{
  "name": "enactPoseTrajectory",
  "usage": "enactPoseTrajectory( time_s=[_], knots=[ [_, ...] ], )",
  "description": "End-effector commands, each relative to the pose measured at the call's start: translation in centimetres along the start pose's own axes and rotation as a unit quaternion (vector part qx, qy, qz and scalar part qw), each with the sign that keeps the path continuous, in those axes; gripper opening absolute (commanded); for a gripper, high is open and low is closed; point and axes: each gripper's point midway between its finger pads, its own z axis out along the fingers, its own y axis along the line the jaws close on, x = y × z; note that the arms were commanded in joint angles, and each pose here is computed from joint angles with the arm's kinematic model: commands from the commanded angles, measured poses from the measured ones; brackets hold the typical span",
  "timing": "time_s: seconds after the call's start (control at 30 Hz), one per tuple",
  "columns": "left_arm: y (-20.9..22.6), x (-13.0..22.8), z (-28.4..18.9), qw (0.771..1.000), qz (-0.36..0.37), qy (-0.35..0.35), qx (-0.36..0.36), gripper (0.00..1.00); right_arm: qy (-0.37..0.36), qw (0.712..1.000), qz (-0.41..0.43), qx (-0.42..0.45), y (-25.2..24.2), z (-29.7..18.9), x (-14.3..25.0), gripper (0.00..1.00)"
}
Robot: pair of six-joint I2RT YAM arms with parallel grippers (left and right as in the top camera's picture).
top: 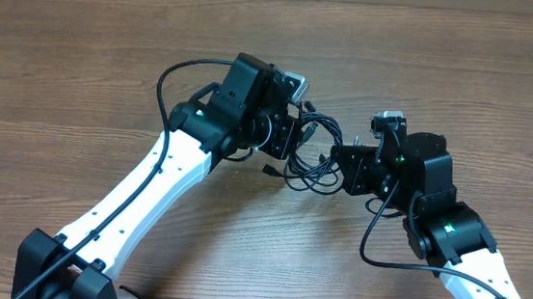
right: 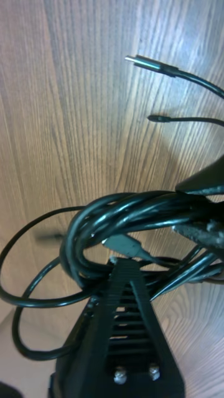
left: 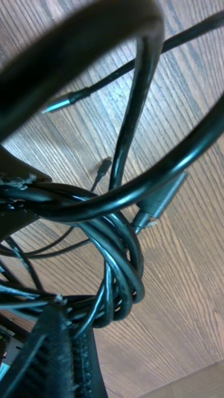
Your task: Untangle cables
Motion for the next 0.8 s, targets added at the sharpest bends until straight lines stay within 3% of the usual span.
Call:
enactPoseTrajectory(
  time_s=[0.0,0.2,0.33,0.53,0.77],
  knots=[
    [0.1,-0.1,0.2,1.0,0.009,-0.001,0.005,0.04,-0.015,1.0,-0.007,-0.005,0.6,-0.5,-1.0,0.04],
    [3.7,-0.4,-0.2,0.992,-0.082,-0.023,-0.098,0.04,-0.015,1.0,-0.007,-0.005,0.6,-0.5,-1.0,0.04],
    [6.8,0.2,-1.1,0.963,-0.192,-0.044,-0.184,0.04,-0.015,1.0,-0.007,-0.005,0.6,-0.5,-1.0,0.04],
    [7.3,0.6,-1.3,0.952,-0.231,-0.046,-0.194,0.04,-0.015,1.0,-0.007,-0.005,0.6,-0.5,-1.0,0.04],
    [7.5,0.4,-1.4,0.957,-0.213,-0.045,-0.194,0.04,-0.016,1.0,-0.007,-0.005,0.5,-0.5,-1.1,0.05]
  ],
)
